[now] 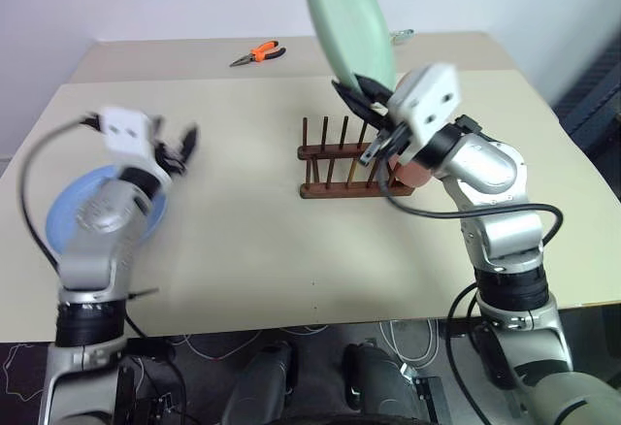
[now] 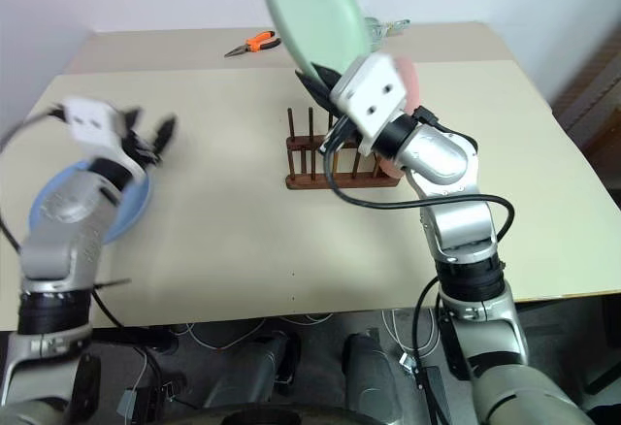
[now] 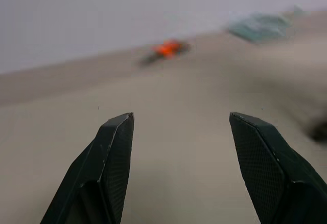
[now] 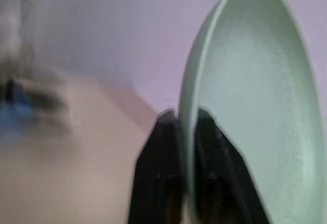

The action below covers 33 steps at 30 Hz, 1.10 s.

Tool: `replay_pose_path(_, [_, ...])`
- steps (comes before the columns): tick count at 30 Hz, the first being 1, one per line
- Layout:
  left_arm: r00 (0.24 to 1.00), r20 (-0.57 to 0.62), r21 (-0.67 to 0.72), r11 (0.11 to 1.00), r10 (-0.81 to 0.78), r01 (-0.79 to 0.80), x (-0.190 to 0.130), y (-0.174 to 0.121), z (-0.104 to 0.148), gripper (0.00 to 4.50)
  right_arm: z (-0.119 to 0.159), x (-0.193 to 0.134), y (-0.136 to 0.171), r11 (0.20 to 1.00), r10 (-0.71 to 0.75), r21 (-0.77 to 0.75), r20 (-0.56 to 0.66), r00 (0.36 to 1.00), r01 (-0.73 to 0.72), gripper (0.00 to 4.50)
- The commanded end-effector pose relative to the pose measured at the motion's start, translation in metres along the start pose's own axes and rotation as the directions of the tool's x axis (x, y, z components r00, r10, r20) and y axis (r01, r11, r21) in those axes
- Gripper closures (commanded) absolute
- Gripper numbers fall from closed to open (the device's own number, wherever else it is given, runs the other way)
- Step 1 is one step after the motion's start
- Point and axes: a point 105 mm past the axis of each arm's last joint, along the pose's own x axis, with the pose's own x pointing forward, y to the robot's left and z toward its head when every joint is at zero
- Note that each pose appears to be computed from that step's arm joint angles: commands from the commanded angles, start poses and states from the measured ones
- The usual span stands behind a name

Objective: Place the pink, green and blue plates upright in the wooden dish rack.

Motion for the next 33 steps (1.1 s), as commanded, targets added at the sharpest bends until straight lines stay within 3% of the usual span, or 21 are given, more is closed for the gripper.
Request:
replay_pose_path(1, [0.975, 0.077, 0.03, 0.978, -0.21, 0.208, -0.007, -0.048, 0.007, 1.48, 0.009, -0.01, 0.002, 0.95, -0.088, 0.304, 0.055, 0.995, 0.067, 4.5])
replay_pose_path(7, [0.913, 0.071, 0.0, 0.915, -0.402, 0.404, -0.021, -0.092, -0.003, 1.48, -0.002, -0.015, 0.004, 0.87, -0.153, 0.475, 0.008, 0.988, 0.13, 4.5])
replay_pose_path(22, [0.842, 0.068, -0.036, 0.842, -0.535, 0.538, -0.036, -0.114, 0.0, 1.48, -0.043, -0.025, -0.018, 0.747, -0.204, 0.614, -0.156, 0.967, 0.256, 4.5])
replay_pose_path(25, [0.833, 0.049, -0.019, 0.833, -0.551, 0.552, -0.038, -0.118, -0.002, 1.41, -0.046, -0.024, -0.019, 0.758, -0.19, 0.599, -0.176, 0.966, 0.258, 3.43])
replay_pose_path(30, [0.831, 0.039, -0.011, 0.831, -0.555, 0.556, -0.039, -0.119, -0.004, 1.41, -0.044, -0.021, -0.024, 0.831, -0.195, 0.488, -0.198, 0.961, 0.269, 0.91])
replay_pose_path(33, [0.83, 0.038, -0.008, 0.831, -0.556, 0.557, -0.039, -0.119, -0.004, 1.41, -0.041, -0.018, -0.027, 0.877, -0.202, 0.401, -0.198, 0.959, 0.267, 0.91])
